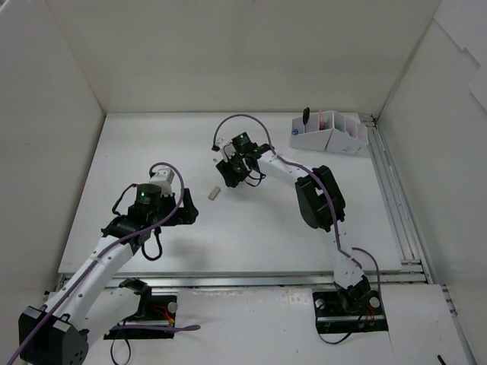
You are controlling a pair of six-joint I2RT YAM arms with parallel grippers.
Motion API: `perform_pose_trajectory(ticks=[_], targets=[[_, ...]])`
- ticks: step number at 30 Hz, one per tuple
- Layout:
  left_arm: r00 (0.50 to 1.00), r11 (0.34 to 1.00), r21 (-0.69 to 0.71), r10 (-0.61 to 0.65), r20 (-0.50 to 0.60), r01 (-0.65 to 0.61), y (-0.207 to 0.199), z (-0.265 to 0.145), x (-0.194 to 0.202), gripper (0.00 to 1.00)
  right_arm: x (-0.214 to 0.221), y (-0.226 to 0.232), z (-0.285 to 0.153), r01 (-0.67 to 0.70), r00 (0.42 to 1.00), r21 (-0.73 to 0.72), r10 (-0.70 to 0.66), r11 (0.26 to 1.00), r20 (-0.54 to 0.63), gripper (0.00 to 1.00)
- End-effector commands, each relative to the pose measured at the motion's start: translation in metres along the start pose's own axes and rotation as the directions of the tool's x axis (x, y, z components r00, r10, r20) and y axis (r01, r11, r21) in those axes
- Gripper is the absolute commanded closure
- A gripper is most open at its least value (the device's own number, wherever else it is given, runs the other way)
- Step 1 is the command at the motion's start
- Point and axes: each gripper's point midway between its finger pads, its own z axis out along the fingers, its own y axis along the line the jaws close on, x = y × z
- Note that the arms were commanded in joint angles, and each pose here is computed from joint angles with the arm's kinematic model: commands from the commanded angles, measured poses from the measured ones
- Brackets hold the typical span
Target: Sort the stationery into containers
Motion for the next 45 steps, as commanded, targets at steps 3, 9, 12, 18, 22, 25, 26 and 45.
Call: perform_pose_trajectory(ticks=[3, 9, 12, 18, 22, 25, 26, 45], targets=[[0.999, 1.0, -0.002, 0.004, 0.049, -0.004, 0.0, -0.003, -0.012, 0.01, -0.009, -0.001, -0.009, -0.009, 1.0, 0.046, 0.009, 0.999, 0.008, 0.6], [0.998, 1.0, -0.006, 0.005, 0.067, -0.004, 0.001, -0.003, -0.015, 0.0, -0.005, -0.003, -0.02, 0.005, 1.0, 0.127, -0.003, 0.992, -0.014, 0.95], [0.996, 1.0, 0.008, 0.001, 0.089, -0.002, -0.002, -0.004, -0.02, 0.01, -0.015, -0.004, -0.037, -0.009, 1.0, 0.166, 0.007, 0.986, 0.013, 1.0], [0.996, 1.0, 0.021, 0.009, 0.084, -0.011, -0.006, 0.004, -0.026, 0.0, -0.048, -0.035, -0.112, -0.135, 0.983, 0.321, 0.088, 0.937, 0.159, 1.0], [0.999, 0.999, 0.015, 0.03, 0.045, -0.031, -0.007, 0.02, -0.03, 0.01, -0.038, -0.105, -0.195, -0.363, 0.92, 0.461, 0.232, 0.81, 0.316, 1.0], [0.998, 0.998, 0.004, 0.057, 0.015, -0.057, -0.007, 0.034, -0.036, 0.01, -0.015, -0.152, -0.239, -0.506, 0.858, 0.553, 0.316, 0.662, 0.406, 1.0], [0.998, 0.998, 0.005, 0.068, 0.015, -0.068, -0.008, 0.037, -0.039, 0.01, 0.002, -0.182, -0.267, -0.564, 0.824, 0.596, 0.344, 0.572, 0.45, 1.0], [0.946, 0.953, 0.038, 0.303, -0.114, -0.3, -0.021, 0.119, -0.063, 0.01, 0.093, -0.411, -0.344, -0.782, 0.61, 0.595, 0.417, 0.183, 0.674, 1.0]])
